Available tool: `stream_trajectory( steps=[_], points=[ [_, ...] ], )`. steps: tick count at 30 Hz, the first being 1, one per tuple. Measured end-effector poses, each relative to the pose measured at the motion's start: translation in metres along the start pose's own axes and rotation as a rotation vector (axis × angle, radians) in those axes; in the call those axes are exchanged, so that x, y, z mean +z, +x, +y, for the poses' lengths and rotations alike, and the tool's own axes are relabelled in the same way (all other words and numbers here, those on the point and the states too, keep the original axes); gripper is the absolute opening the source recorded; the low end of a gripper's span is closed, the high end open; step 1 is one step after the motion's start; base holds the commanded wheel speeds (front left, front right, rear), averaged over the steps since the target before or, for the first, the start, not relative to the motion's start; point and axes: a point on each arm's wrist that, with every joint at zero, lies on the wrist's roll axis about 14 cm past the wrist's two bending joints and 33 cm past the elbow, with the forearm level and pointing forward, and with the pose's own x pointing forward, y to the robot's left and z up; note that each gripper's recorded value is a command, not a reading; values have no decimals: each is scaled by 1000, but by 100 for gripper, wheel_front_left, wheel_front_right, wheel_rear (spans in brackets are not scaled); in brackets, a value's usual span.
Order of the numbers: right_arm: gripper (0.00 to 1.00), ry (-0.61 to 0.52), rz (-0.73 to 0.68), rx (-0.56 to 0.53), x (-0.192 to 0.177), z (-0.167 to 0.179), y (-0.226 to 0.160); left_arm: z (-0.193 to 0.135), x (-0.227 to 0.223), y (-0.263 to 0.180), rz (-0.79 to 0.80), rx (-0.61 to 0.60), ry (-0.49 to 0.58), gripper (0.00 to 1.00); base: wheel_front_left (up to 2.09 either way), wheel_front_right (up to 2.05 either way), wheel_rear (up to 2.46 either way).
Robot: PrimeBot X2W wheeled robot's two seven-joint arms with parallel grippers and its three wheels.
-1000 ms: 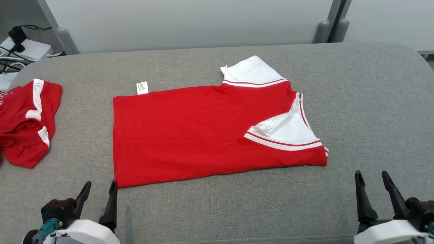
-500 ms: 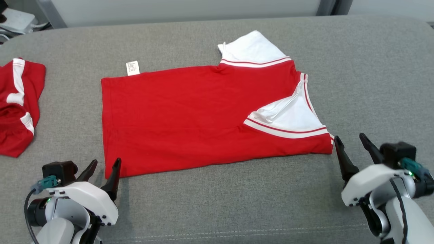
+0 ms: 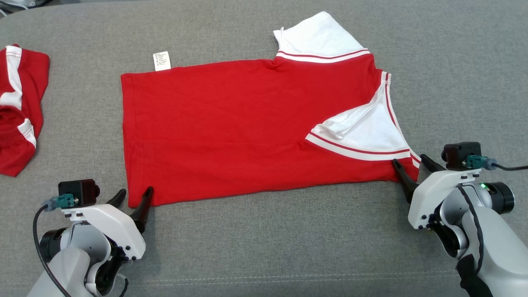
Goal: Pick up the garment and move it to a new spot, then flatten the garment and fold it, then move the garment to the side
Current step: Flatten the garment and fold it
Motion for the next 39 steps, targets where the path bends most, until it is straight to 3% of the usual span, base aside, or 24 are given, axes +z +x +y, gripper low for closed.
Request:
stream_trajectory(
  steps=[1,2,3,4,5,6,15,30,31,32,33,34,39],
  points=[
    [100,3,12,1,-1,0,1,0,-1,0,8,-3,-6,97,0,0,0],
    [55,2,22,5,-1,1,2,0,-1,0,13,-4,-11,70,0,0,0],
    [25,4,29,10,-1,2,3,-1,-3,0,25,-6,-16,48,0,0,0],
    [0,10,36,15,-1,3,4,-1,-5,0,39,-10,-18,34,0,0,0],
    [0,16,49,21,-2,5,5,-1,-5,-1,48,-13,-15,13,0,0,0],
    [0,24,58,32,-3,8,5,-1,-5,-1,52,-16,-22,0,0,0,0],
    [0,167,27,58,-3,11,-3,-9,-9,-13,94,-63,-20,0,0,0,0],
    [0,415,-8,-9,-57,12,-67,-1,-19,-48,135,-45,10,0,0,0,0],
    [35,410,-7,-13,-57,12,-69,-2,-20,-48,144,-45,8,0,0,0,0],
    [100,402,-7,-16,-56,11,-70,-2,-19,-47,145,-43,8,3,0,0,0],
    [100,404,-14,-24,-55,9,-71,-2,-17,-47,136,-37,7,76,0,0,0],
    [100,404,-14,-24,-55,9,-71,-2,-17,-47,136,-37,7,100,0,0,0],
    [100,393,-48,-57,-49,0,-78,-2,-12,-53,90,-25,-8,100,0,0,0]
  ],
)
